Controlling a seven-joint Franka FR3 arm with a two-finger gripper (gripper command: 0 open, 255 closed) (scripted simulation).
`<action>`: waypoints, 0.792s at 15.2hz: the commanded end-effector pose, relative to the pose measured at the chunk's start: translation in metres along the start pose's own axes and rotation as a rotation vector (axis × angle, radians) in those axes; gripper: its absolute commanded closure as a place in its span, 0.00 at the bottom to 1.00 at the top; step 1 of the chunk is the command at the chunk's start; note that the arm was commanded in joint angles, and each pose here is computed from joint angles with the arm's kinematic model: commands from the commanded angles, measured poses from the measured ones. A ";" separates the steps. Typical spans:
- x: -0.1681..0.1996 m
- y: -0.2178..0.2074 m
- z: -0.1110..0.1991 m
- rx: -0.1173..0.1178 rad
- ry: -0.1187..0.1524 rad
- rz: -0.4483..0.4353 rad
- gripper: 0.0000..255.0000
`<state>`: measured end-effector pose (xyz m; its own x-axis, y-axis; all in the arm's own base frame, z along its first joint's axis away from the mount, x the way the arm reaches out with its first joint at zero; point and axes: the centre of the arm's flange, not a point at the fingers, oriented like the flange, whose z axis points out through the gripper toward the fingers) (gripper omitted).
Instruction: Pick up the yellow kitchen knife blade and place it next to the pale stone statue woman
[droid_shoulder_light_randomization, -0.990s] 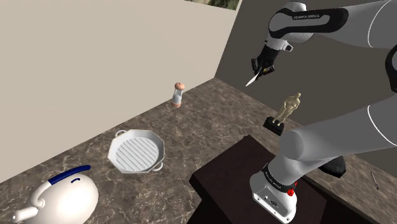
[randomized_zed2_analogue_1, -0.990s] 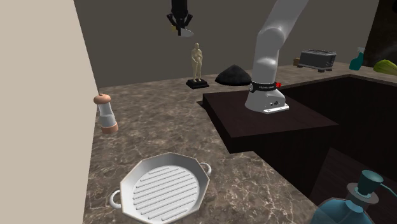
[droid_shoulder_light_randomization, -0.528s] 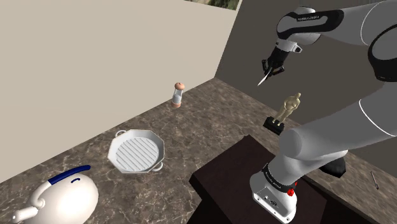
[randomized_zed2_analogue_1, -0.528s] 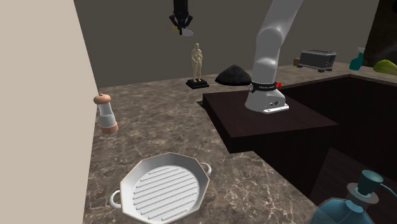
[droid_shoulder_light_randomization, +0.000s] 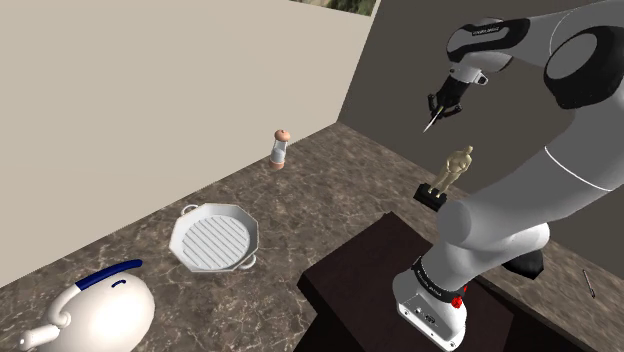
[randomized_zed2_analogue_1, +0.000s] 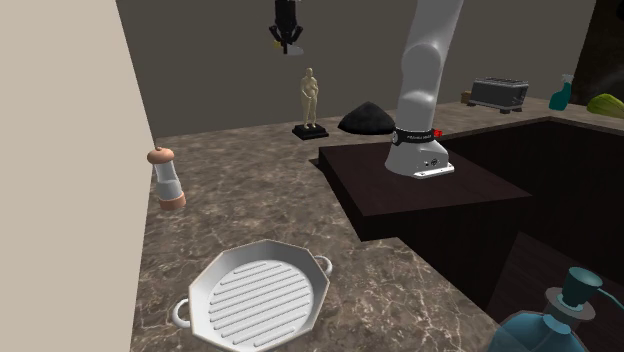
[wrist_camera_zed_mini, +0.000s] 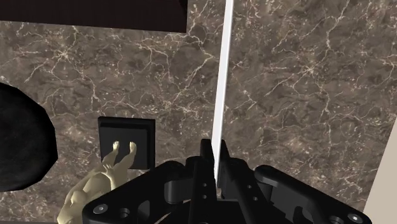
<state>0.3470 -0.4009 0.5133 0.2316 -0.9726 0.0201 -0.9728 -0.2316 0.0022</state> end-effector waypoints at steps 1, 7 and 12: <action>0.023 0.011 -0.001 0.000 0.001 -0.001 1.00; 0.086 0.037 0.006 0.000 0.001 -0.001 1.00; 0.086 0.037 0.032 0.000 0.001 -0.001 1.00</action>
<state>0.3310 -0.4933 0.4888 0.2329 -0.9723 0.0204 -0.9725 -0.2329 0.0027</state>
